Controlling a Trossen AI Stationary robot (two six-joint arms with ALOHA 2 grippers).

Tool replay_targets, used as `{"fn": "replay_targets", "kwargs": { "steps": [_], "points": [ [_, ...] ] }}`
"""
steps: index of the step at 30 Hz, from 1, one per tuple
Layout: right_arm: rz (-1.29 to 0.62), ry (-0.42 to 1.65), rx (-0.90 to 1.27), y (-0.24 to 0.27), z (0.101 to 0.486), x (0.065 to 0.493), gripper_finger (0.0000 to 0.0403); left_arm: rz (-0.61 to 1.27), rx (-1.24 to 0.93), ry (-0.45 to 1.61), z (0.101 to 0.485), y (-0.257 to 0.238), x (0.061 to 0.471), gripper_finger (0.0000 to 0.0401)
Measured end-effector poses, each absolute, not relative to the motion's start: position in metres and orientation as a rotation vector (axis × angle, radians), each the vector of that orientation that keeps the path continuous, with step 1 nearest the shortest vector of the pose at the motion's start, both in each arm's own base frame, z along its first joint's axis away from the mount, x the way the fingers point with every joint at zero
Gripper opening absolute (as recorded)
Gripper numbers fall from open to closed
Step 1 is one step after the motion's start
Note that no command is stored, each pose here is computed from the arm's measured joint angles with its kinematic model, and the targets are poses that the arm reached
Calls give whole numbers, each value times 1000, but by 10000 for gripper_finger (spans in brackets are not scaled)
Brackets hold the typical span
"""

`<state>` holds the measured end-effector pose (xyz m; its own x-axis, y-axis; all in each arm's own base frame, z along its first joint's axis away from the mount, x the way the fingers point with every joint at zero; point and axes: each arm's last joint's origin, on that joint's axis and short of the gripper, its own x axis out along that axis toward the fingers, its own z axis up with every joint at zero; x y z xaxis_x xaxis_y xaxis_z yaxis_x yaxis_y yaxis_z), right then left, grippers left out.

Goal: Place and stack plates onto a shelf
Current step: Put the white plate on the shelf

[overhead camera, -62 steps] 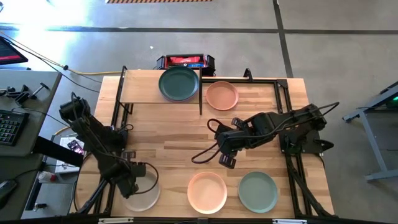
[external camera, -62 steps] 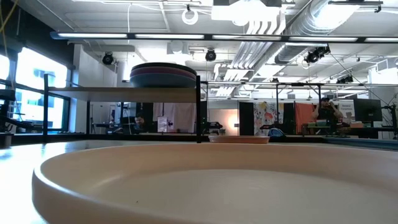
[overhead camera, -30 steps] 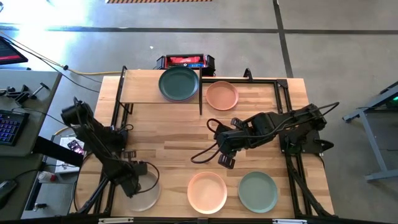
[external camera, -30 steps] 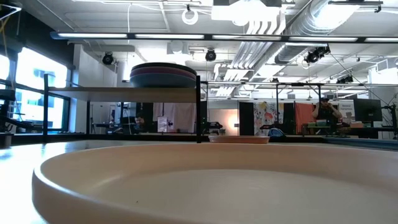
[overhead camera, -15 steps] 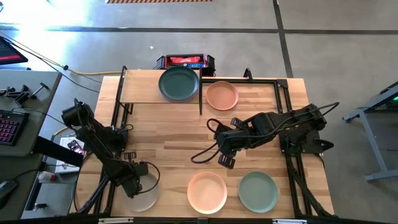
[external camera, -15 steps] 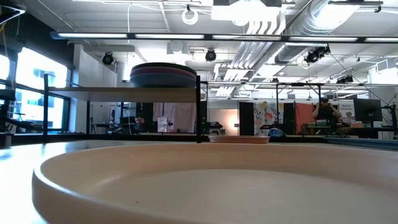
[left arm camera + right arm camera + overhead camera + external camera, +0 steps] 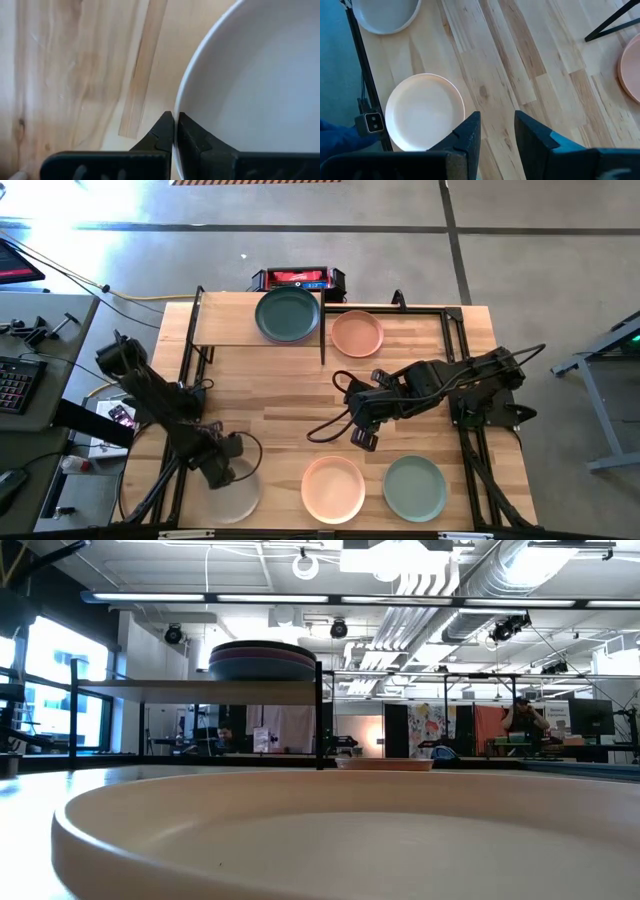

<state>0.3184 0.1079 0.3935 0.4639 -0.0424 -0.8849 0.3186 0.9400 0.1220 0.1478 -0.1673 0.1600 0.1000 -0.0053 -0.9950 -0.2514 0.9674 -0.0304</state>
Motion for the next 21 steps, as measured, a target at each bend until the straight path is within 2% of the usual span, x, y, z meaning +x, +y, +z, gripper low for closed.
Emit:
{"fn": "replay_targets", "kwargs": {
  "steps": [12, 21],
  "points": [
    [-248, 1056, 273, 107, 394, 319, 99, 242, -409, 1333, 199, -129, 154, 1],
    [-305, 1016, 152, 100, 394, 320, 99, 363, -656, 1070, 238, -85, 150, 0]
  ]
}}
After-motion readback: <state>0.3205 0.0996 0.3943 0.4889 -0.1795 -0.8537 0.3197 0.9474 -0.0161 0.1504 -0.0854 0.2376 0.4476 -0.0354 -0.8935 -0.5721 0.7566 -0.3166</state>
